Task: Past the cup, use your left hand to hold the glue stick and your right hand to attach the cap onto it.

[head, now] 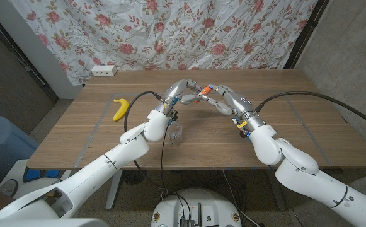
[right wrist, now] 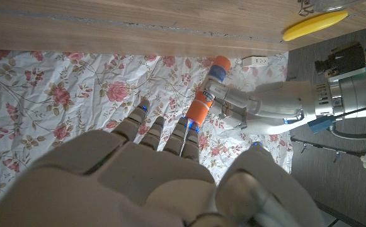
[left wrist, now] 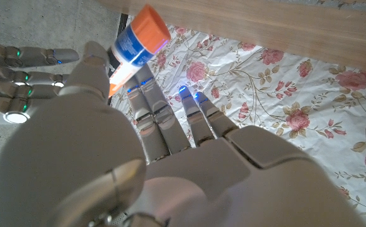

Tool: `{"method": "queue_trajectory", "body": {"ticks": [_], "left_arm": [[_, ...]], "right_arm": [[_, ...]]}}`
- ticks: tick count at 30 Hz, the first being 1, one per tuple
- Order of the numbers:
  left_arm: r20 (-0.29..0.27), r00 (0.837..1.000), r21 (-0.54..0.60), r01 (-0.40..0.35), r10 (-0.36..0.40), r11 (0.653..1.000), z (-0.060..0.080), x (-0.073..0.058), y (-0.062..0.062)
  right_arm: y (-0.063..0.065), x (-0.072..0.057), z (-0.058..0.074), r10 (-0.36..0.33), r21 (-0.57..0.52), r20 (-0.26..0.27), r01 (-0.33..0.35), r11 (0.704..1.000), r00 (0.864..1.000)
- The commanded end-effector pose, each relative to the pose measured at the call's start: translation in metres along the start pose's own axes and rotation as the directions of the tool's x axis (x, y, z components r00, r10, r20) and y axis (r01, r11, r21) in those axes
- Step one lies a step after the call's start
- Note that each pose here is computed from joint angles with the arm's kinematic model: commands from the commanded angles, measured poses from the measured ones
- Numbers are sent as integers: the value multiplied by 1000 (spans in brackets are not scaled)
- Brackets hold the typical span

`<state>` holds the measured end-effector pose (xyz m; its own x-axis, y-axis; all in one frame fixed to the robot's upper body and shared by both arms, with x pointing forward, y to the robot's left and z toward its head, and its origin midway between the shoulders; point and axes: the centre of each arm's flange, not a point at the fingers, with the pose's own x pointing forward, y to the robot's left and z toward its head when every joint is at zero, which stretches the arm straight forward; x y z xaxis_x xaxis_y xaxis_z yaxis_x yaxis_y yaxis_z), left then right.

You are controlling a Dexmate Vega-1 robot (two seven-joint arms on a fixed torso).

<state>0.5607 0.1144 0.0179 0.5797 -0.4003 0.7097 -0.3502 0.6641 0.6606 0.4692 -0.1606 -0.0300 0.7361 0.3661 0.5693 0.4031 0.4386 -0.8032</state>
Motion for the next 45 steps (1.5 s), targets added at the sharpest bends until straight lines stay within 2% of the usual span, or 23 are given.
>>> {"method": "queue_trajectory", "body": {"ticks": [1, 14, 24, 29, 32, 45], "left_arm": [[-4, 1000, 10, 4, -4, 1000, -3, -3, 3], [-1, 1000, 15, 15, -15, 1000, -8, -5, 8], [-16, 999, 41, 41, -40, 998, -14, -5, 17], [-13, 999, 61, 54, -53, 997, -16, -6, 24], [-17, 998, 67, 67, -66, 996, -19, -5, 27], [-13, 994, 83, 107, -106, 991, -28, -1, 36]], "right_arm": [[-9, -1, -8, -64, 64, 0, 63, 996, 998], [-16, 3, -15, -99, 137, -9, 99, 986, 995], [-20, 5, -26, -85, 193, -20, 87, 977, 996], [-19, 6, -35, -90, 253, -17, 91, 963, 996], [-17, 5, -42, -116, 326, -14, 114, 939, 993], [-18, 10, -60, -96, 410, -47, 107, 906, 994]]}}
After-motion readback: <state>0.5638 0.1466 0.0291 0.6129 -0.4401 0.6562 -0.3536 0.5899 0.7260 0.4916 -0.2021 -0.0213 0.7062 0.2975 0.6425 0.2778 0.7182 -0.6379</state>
